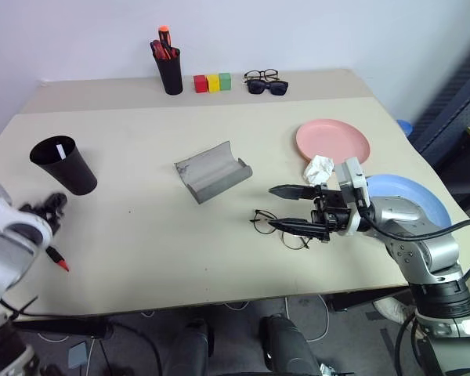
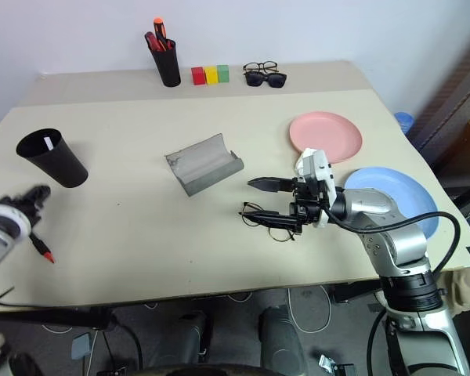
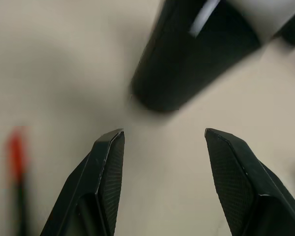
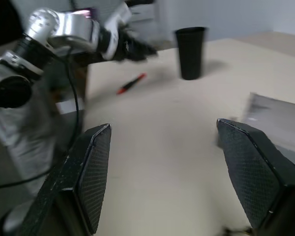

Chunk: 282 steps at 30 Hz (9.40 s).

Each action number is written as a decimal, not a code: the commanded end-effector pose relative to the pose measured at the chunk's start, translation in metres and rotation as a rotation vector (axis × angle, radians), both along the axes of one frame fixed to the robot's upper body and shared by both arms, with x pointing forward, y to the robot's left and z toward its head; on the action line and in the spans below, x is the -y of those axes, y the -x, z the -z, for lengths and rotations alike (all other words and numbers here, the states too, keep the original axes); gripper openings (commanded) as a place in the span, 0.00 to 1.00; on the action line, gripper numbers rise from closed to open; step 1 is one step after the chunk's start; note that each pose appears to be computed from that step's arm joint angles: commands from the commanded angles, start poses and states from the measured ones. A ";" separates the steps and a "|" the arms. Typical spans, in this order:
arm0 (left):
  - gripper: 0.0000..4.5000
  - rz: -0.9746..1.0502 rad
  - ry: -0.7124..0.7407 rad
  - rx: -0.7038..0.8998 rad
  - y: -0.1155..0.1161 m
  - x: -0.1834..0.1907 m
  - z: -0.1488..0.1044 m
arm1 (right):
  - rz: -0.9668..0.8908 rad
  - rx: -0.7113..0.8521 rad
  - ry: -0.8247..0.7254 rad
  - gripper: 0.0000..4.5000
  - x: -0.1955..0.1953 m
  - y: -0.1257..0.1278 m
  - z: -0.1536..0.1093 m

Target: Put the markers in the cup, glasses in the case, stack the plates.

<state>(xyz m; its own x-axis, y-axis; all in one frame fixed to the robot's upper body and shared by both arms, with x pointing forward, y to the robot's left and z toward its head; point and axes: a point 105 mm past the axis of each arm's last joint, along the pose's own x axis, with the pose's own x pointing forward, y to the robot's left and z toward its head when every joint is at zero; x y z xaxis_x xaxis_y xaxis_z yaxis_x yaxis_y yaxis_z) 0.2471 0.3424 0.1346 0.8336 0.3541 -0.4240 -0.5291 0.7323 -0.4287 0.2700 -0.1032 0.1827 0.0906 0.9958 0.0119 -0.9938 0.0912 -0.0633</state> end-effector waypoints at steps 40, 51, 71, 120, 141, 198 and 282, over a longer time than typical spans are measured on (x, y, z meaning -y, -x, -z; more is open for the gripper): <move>0.01 0.423 -0.458 0.206 -0.033 0.101 -0.055 | 0.027 0.130 -0.048 0.77 -0.008 -0.020 -0.010; 0.01 0.052 -1.060 0.705 -0.092 0.092 -0.165 | 0.119 0.178 -0.071 0.77 -0.007 -0.033 -0.017; 0.01 -0.145 -1.375 0.691 -0.141 0.030 -0.149 | 0.180 0.216 -0.098 0.77 -0.010 -0.034 -0.025; 0.47 1.432 -0.514 -0.052 -0.139 0.255 -0.025 | 0.556 0.190 -0.010 0.77 0.060 0.003 -0.025; 0.01 1.704 -0.583 -0.147 -0.118 0.269 -0.009 | 0.624 0.191 -0.021 0.77 0.070 0.010 -0.020; 0.87 1.877 -0.497 0.428 -0.027 0.199 -0.050 | 0.538 -0.148 0.409 0.77 0.082 -0.021 0.052; 0.88 1.857 -0.509 0.532 0.009 0.166 -0.034 | 0.227 -0.346 0.458 0.02 0.031 -0.020 0.081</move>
